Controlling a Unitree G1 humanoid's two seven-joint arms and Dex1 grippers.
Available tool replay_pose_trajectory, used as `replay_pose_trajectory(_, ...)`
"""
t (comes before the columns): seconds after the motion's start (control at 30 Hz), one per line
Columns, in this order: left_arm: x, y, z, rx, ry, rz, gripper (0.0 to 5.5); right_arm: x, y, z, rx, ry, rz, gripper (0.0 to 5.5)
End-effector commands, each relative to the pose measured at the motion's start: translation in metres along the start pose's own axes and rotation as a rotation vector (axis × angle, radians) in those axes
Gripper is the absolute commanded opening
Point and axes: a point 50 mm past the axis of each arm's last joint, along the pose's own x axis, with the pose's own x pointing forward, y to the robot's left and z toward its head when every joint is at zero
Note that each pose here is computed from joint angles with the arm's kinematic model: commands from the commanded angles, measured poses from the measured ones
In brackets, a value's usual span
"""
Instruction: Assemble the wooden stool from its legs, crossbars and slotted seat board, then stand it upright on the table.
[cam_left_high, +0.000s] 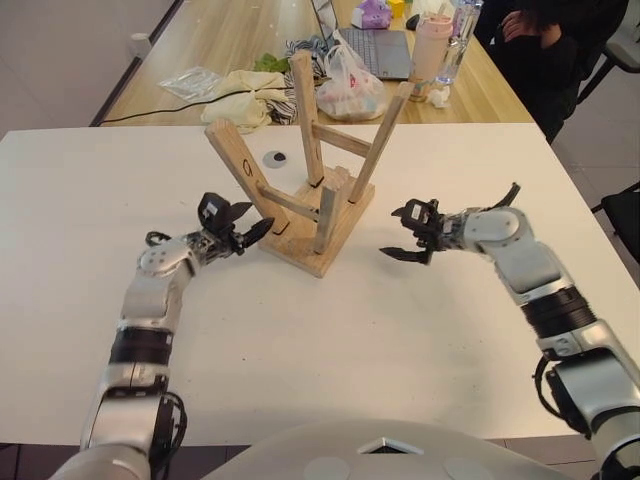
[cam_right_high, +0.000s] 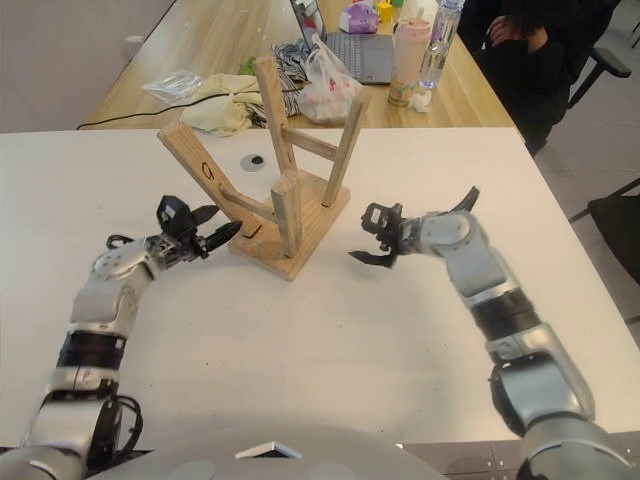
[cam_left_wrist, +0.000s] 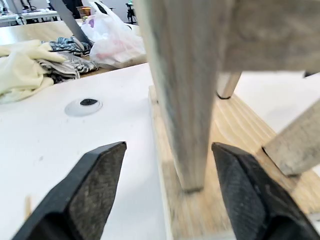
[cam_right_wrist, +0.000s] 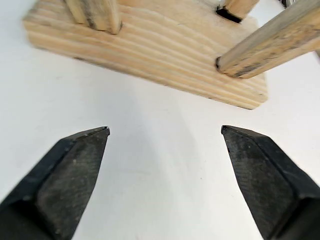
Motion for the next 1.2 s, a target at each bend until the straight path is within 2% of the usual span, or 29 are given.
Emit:
replay_pose_trajectory(0.03,-0.030,0.000,-0.003,-0.010,0.026,0.100,3.12,0.017,-0.002,0.007,0.040,-0.083,-0.172,3.77)
replay_pose_trajectory(0.17,-0.041,-0.028,0.007,-0.049,0.018,-0.030,2.50,0.021,-0.001,0.000,0.101,-0.084,-0.234,3.10)
replay_pose_trajectory(0.27,-0.027,-0.060,0.008,-0.091,0.051,-0.162,2.22,0.022,0.003,-0.011,0.073,-0.024,-0.224,2.65)
replay_pose_trajectory(0.47,0.034,-0.096,0.001,-0.068,0.048,-0.183,2.22,0.013,-0.012,-0.031,0.093,0.068,-0.299,2.65)
replay_pose_trajectory(0.6,0.056,-0.102,0.007,-0.055,0.019,-0.161,2.75,0.010,-0.017,-0.035,0.110,0.072,-0.321,2.63)
replay_pose_trajectory(0.63,0.060,-0.103,0.006,-0.051,0.022,-0.154,2.75,0.010,-0.018,-0.035,0.111,0.070,-0.324,2.63)
replay_pose_trajectory(0.73,0.071,-0.111,-0.001,-0.080,0.016,-0.172,2.29,0.011,-0.019,-0.033,0.104,0.057,-0.332,2.63)
replay_pose_trajectory(0.87,0.066,-0.109,-0.021,-0.062,0.109,-0.179,1.82,-0.001,-0.037,-0.032,0.122,0.020,-0.419,2.63)
replay_pose_trajectory(0.97,0.059,-0.108,-0.028,-0.086,0.117,-0.217,1.64,-0.012,-0.052,-0.028,0.157,-0.044,-0.451,2.63)
replay_pose_trajectory(1.13,0.037,-0.109,-0.033,-0.220,0.041,-0.454,1.44,-0.033,-0.057,-0.026,0.169,-0.098,-0.231,2.63)
replay_pose_trajectory(1.2,0.021,-0.100,-0.036,-0.291,0.065,-0.540,1.44,-0.045,-0.045,-0.024,0.166,-0.111,-0.024,2.63)
